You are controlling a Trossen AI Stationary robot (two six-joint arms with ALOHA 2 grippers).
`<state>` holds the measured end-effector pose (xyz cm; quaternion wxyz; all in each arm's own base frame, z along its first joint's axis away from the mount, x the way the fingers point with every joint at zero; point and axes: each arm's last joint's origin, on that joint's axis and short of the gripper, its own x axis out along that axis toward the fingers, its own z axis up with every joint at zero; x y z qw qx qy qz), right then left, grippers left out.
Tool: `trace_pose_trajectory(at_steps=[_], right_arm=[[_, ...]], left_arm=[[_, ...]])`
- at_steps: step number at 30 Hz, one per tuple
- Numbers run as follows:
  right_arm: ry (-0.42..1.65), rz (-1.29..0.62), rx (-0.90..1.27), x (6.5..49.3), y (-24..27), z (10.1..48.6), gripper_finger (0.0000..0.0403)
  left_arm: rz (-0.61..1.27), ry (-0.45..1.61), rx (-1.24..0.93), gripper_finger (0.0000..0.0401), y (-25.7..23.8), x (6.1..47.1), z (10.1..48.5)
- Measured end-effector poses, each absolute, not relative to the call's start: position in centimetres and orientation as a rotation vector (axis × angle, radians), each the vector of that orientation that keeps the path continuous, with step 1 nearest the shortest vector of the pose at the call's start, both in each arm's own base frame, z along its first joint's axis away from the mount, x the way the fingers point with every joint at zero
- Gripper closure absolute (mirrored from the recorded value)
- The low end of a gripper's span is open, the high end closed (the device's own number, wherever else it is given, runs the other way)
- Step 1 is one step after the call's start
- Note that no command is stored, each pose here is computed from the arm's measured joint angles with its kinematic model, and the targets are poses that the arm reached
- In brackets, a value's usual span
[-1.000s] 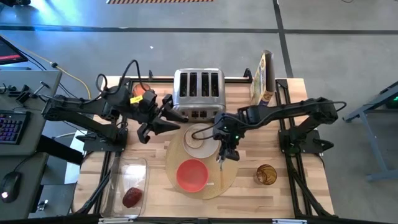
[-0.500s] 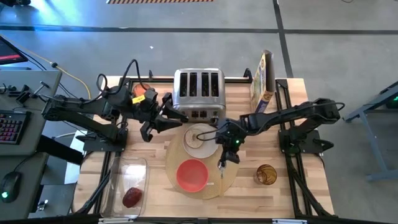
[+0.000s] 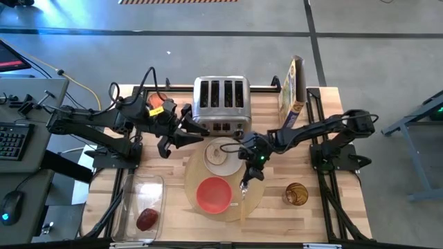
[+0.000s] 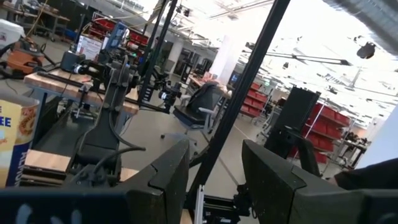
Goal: Arrange a breakfast setting
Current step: Put the spoon on the placemat
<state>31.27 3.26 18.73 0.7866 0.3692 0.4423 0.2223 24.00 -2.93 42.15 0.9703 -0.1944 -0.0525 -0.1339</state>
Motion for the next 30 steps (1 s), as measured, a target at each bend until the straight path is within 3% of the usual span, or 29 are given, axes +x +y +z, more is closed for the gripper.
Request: trace_pose_trajectory(at_steps=[30], right_arm=[[1.056, 0.440, 0.857, 33.4, 1.9, 12.8, 0.0403]], left_arm=[[-0.259, -0.046, -0.393, 0.0263, -2.9, 24.1, 41.6]])
